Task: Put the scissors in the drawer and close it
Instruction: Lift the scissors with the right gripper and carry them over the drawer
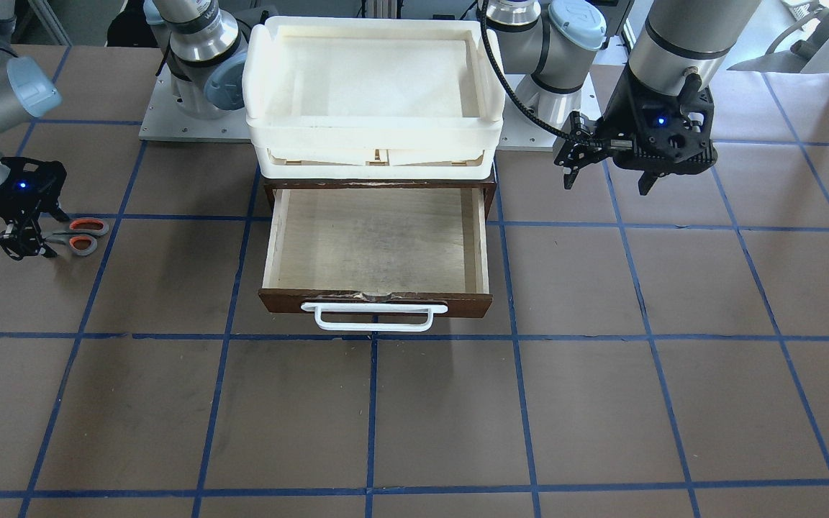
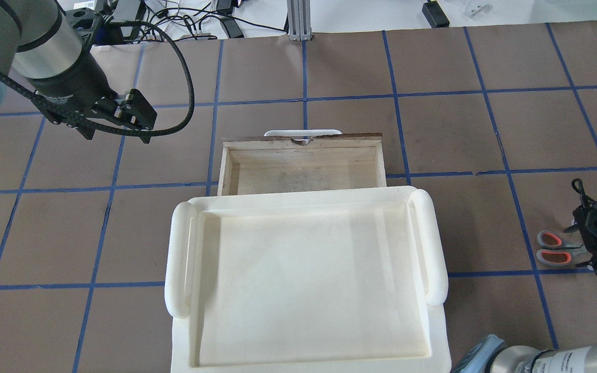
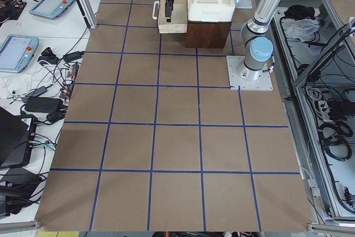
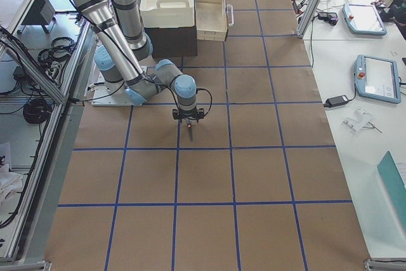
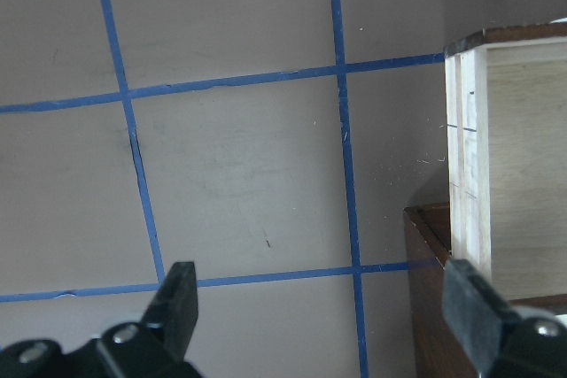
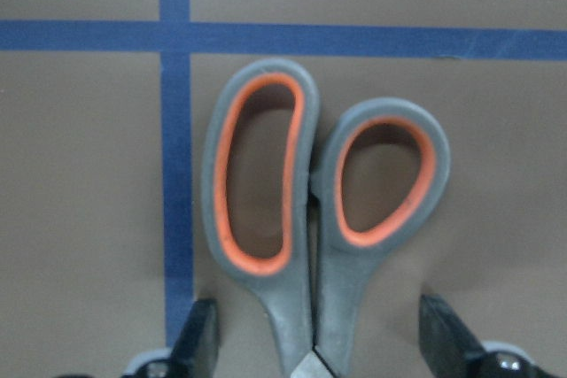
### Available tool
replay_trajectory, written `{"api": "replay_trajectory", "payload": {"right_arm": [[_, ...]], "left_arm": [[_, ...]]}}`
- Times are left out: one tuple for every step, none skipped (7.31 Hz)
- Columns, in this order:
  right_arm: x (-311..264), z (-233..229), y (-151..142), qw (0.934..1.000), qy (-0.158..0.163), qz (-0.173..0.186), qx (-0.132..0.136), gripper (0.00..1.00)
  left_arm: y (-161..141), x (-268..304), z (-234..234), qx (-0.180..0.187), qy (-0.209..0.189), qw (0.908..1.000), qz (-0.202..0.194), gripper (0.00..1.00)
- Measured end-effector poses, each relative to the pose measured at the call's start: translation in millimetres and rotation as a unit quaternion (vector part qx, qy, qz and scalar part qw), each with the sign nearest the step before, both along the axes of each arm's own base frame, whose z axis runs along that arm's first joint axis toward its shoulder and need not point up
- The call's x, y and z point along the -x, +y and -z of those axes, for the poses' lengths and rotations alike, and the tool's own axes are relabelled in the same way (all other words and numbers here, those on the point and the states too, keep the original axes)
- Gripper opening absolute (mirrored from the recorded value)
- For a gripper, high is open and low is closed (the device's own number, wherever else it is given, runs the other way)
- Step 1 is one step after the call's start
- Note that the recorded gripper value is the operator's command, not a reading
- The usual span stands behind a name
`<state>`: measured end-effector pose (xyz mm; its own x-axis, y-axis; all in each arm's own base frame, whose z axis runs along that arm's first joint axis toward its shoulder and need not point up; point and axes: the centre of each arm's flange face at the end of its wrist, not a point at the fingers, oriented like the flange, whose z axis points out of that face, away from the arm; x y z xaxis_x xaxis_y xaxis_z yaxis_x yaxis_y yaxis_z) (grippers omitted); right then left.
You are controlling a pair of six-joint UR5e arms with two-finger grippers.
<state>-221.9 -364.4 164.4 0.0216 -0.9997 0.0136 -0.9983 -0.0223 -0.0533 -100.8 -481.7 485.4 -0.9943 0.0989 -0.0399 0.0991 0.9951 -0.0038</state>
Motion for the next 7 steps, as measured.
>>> {"api": "replay_trajectory", "payload": {"right_arm": [[0.0,-1.0,0.0,1.0,0.001,0.0,0.001,0.56],[-0.1,-1.8,-0.1,1.0,0.002,0.0,0.002,0.46],[-0.1,-2.6,-0.1,1.0,0.002,0.0,0.002,0.26],[0.0,-2.9,-0.2,1.0,0.003,-0.001,0.003,0.1],[0.2,-3.5,-0.3,1.0,0.004,-0.001,0.003,0.03],[0.3,-3.8,-0.1,1.0,0.005,-0.002,0.001,0.03],[0.7,-4.8,-0.5,1.0,0.007,-0.003,0.001,0.03]], "left_arm": [[0.0,0.0,0.0,0.0,0.0,1.0,0.0,1.0],[0.0,-0.1,0.3,0.0,0.0,1.0,0.0,1.0],[0.0,-0.2,1.4,-0.001,0.0,1.0,0.0,1.0],[0.3,-0.1,2.3,-0.002,0.001,1.0,0.0,1.0],[0.5,0.0,2.6,-0.003,0.001,1.0,0.0,1.0],[0.7,0.2,2.5,-0.002,0.001,1.0,0.0,1.0],[0.8,0.2,2.4,-0.002,0.001,1.0,0.0,1.0]]}}
